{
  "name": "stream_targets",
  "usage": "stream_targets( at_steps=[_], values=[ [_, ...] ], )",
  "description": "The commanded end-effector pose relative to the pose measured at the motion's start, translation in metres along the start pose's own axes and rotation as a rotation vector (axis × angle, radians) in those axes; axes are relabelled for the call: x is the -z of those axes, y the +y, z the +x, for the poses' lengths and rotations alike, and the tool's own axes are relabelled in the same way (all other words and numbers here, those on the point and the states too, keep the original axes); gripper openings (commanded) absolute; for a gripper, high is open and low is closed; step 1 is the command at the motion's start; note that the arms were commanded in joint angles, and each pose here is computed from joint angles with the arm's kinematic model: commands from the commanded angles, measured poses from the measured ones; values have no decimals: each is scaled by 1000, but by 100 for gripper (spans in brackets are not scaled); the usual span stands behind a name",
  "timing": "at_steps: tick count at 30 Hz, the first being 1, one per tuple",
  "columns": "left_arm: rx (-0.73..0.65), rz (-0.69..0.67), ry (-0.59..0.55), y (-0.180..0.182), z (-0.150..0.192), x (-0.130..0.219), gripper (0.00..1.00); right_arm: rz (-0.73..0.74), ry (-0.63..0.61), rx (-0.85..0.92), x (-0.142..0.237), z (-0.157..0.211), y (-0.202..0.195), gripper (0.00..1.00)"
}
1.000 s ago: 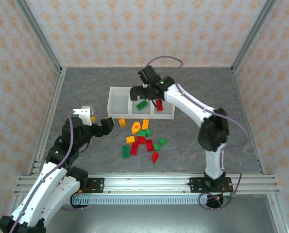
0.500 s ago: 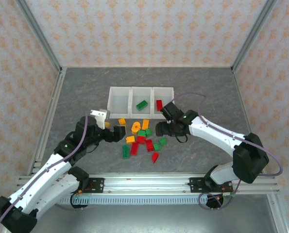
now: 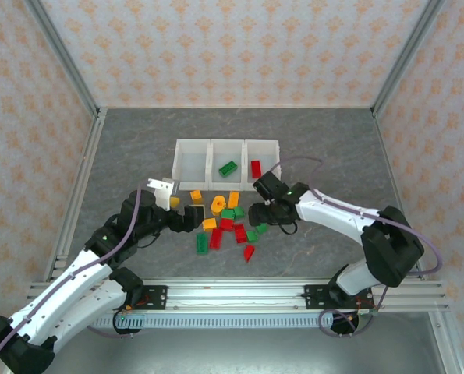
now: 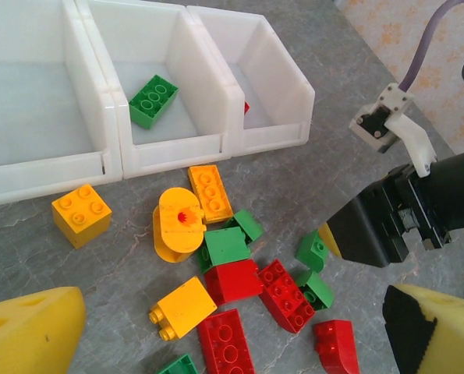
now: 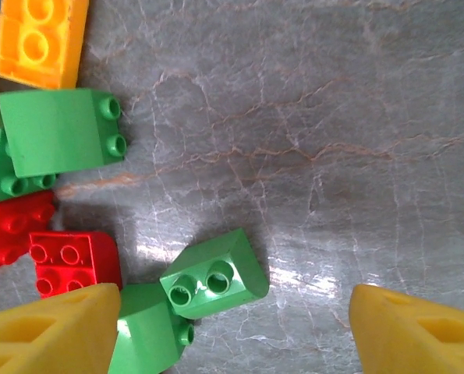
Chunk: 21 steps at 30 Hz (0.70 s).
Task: Sort the legos into containers by color
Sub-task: Pick up the lego from the bottom-center of the table.
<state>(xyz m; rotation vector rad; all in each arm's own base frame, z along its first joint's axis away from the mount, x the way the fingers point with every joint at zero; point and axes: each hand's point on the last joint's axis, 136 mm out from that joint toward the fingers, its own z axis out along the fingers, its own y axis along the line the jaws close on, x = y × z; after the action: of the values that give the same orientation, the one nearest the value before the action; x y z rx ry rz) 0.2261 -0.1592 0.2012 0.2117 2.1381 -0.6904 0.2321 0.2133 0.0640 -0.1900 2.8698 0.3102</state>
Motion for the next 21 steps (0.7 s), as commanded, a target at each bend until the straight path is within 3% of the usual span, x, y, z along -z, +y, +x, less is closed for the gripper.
stream_targets(
  at_steps=[1, 10, 21],
  values=[
    [-11, 6, -34, -3, -7, 3, 99, 2, 8, 48, -5, 5, 6, 73],
    [-13, 5, -49, -4, -10, 7, 99, 67, 31, 66, -24, 11, -2, 69],
    [-14, 9, -55, -5, -11, 8, 99, 120, 61, 83, -43, 13, -10, 56]
  ],
)
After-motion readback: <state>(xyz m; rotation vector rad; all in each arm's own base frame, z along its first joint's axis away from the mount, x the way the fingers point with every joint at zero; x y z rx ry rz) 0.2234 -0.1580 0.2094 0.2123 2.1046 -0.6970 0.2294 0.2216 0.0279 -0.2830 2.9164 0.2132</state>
